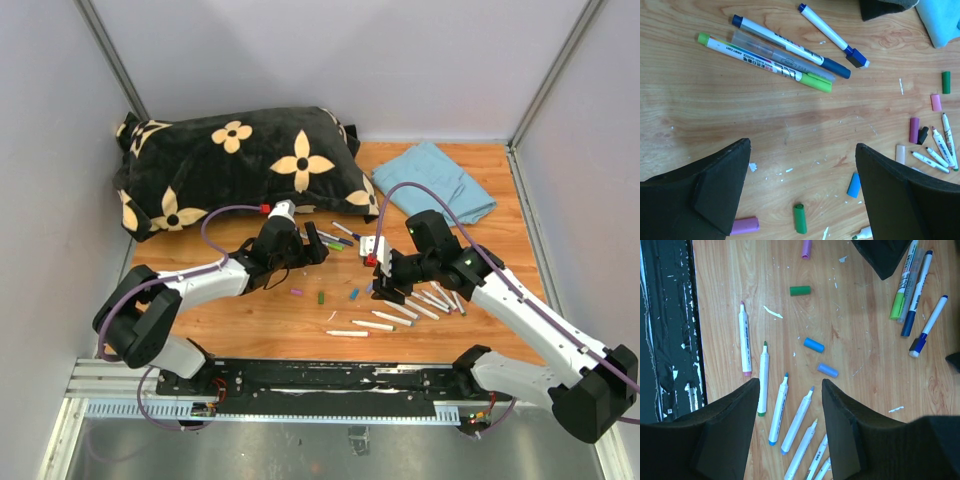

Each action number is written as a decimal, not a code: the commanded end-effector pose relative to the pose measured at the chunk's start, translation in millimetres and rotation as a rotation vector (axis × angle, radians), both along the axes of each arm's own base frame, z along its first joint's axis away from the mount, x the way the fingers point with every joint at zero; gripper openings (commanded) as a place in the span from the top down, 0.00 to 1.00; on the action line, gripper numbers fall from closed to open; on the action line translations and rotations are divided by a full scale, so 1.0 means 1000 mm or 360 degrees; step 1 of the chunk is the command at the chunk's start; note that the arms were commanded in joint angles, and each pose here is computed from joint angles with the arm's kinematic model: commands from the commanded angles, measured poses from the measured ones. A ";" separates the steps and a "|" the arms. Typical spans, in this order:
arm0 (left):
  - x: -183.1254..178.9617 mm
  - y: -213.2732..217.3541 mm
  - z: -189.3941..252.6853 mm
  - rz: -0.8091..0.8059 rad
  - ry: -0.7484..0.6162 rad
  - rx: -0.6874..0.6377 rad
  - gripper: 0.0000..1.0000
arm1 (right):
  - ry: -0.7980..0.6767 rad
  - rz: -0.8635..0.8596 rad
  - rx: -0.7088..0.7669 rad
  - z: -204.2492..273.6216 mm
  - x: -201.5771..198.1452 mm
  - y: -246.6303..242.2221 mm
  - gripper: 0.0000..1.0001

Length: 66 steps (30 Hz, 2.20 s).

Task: Open the pen caps
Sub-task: Move the pen to the center of the board.

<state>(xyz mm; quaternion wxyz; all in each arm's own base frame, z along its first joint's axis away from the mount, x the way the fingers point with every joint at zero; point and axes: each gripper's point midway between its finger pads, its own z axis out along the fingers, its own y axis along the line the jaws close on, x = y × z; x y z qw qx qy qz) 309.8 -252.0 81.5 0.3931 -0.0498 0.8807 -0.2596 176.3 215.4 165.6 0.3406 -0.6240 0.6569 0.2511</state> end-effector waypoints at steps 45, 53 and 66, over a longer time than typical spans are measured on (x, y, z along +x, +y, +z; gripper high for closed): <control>0.067 -0.002 -0.048 0.0512 0.0436 0.0494 0.54 | -0.0035 -0.0068 -0.0019 -0.001 0.007 -0.008 0.46; 0.065 -0.007 -0.052 0.0468 0.0471 0.0500 0.51 | -0.0031 -0.0067 -0.0021 -0.002 0.007 -0.008 0.46; 0.072 -0.014 -0.042 0.0468 0.0440 0.0489 0.47 | -0.0025 -0.0063 -0.0026 -0.004 0.007 -0.008 0.46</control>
